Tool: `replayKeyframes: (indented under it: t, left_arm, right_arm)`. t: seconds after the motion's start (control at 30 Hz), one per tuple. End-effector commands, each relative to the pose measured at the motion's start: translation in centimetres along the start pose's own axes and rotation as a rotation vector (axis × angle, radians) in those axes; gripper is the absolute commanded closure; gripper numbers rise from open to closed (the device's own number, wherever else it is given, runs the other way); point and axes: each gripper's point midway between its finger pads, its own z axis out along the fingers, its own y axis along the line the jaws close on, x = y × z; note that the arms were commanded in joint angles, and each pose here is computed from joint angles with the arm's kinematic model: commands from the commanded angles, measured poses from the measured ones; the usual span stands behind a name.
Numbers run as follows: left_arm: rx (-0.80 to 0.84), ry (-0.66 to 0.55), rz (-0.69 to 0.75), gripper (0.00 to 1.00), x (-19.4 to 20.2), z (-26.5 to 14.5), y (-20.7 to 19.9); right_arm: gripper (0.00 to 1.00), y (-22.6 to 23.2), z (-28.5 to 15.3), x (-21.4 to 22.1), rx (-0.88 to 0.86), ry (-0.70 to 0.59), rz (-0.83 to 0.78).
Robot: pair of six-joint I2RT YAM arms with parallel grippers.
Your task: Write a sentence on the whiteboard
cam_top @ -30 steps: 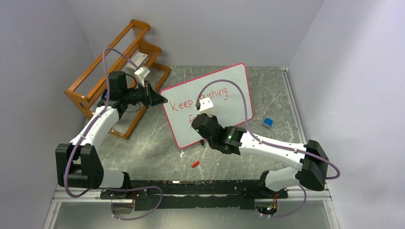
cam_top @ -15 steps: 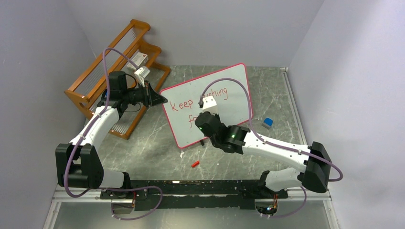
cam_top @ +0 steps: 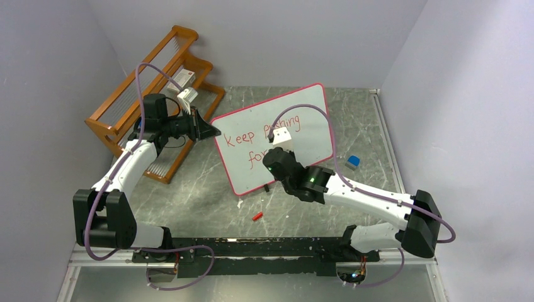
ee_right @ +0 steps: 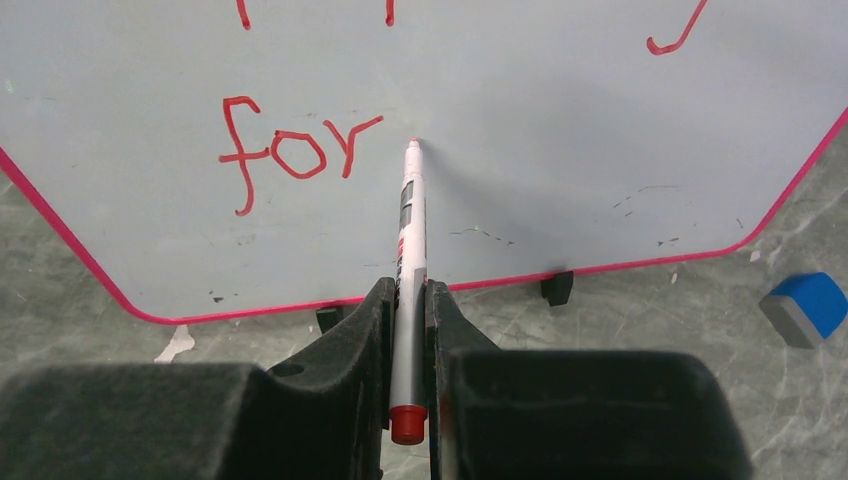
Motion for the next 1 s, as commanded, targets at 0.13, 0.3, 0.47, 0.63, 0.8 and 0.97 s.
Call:
replayKeyframes:
  t: [0.13,0.3,0.47,0.63,0.8,0.97]
  left_arm:
    - [-0.131,0.062,0.038,0.95,2.3,0.7,3.3]
    - [-0.129,0.063,0.038,0.95,2.3,0.7,3.3]
    - [-0.13,0.063,0.037,0.95,2.3,0.7,3.3]
    - [-0.131,0.065,0.036,0.95,2.4,0.7,3.3]
    - [-0.133,0.066,0.034,0.95,2.4,0.7,3.4]
    - [-0.134,0.065,0.036,0.95,2.4,0.7,3.4]
  right_arm:
    - [1.0,0.2,0.1,-1.2,-0.012,-0.038,0.03]
    - [1.0,0.4,0.3,-1.4,-0.014,-0.043,0.032]
    - [1.0,0.4,0.7,-1.1,-0.01,-0.034,0.026]
    - [1.0,0.2,0.9,-0.3,-0.004,-0.01,0.019]
    - [1.0,-0.1,0.7,0.8,0.002,0.019,0.015]
    - [1.0,-0.3,0.5,1.5,0.001,0.041,0.016]
